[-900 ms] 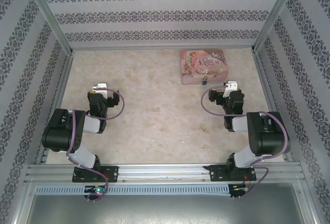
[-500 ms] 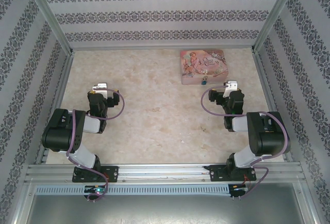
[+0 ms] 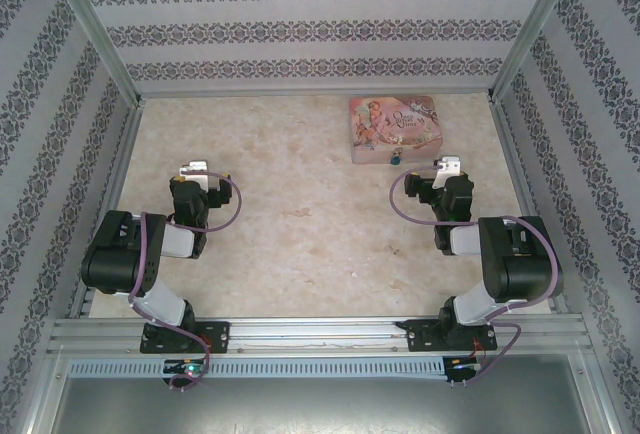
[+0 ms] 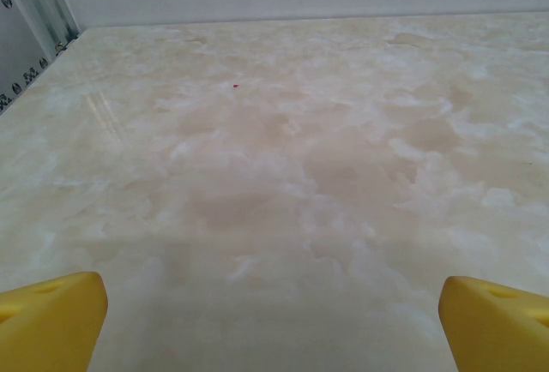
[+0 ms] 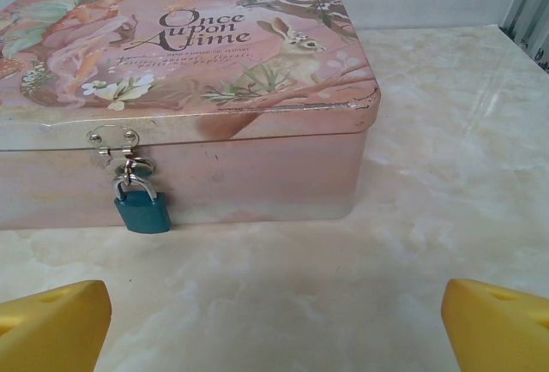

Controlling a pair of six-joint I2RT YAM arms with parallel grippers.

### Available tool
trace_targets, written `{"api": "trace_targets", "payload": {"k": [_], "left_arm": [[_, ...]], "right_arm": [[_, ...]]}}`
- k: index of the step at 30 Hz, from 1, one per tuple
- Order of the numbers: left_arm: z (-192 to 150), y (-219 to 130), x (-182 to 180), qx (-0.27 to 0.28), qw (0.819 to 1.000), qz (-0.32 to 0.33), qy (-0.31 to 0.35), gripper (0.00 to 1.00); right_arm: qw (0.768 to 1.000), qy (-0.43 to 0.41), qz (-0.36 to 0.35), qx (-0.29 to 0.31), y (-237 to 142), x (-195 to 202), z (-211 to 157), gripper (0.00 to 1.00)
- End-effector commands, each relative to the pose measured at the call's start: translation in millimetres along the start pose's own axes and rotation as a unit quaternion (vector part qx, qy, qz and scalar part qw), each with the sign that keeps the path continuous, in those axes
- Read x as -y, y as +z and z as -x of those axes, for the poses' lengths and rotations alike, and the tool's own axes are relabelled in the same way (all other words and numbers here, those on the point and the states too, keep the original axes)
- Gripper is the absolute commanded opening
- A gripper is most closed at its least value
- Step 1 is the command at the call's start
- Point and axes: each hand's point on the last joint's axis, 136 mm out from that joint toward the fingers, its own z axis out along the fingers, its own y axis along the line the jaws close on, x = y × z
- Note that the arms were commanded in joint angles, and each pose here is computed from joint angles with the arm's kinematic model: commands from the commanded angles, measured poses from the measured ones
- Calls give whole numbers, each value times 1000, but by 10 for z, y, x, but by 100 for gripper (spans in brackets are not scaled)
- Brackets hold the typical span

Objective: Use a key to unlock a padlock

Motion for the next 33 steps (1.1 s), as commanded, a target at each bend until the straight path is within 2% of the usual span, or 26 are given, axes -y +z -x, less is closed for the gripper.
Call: {"api": "trace_targets", "payload": {"k": [1,9,14,19,23,28,33], "left_arm": [[46,6,-9,2,1000,-3,-4,99],[49,0,-9,5,1000,-4,-4,99],[170,-156,-84,28,999,11,-13,99],[466,-368,-162,43,999,23,-25,99],[724,-546,-163,50,995,12,-82,99],[793,-660,0,-25,987,-34,-153,99],[832,-640,415,-102,961,-120,-226,100]], "right_arm": [[1000,-1,6,18,4,-25,139,98],[1000,-1,7,19,-1,-26,144,98],[999,9,-18,41,-135,59,290,98],[999,29,-16,37,-302,69,404,99],[998,55,-7,15,-403,30,429,98],[992,123,9,-16,-482,32,535,98],[971,221,61,-69,-385,73,695,98]]}}
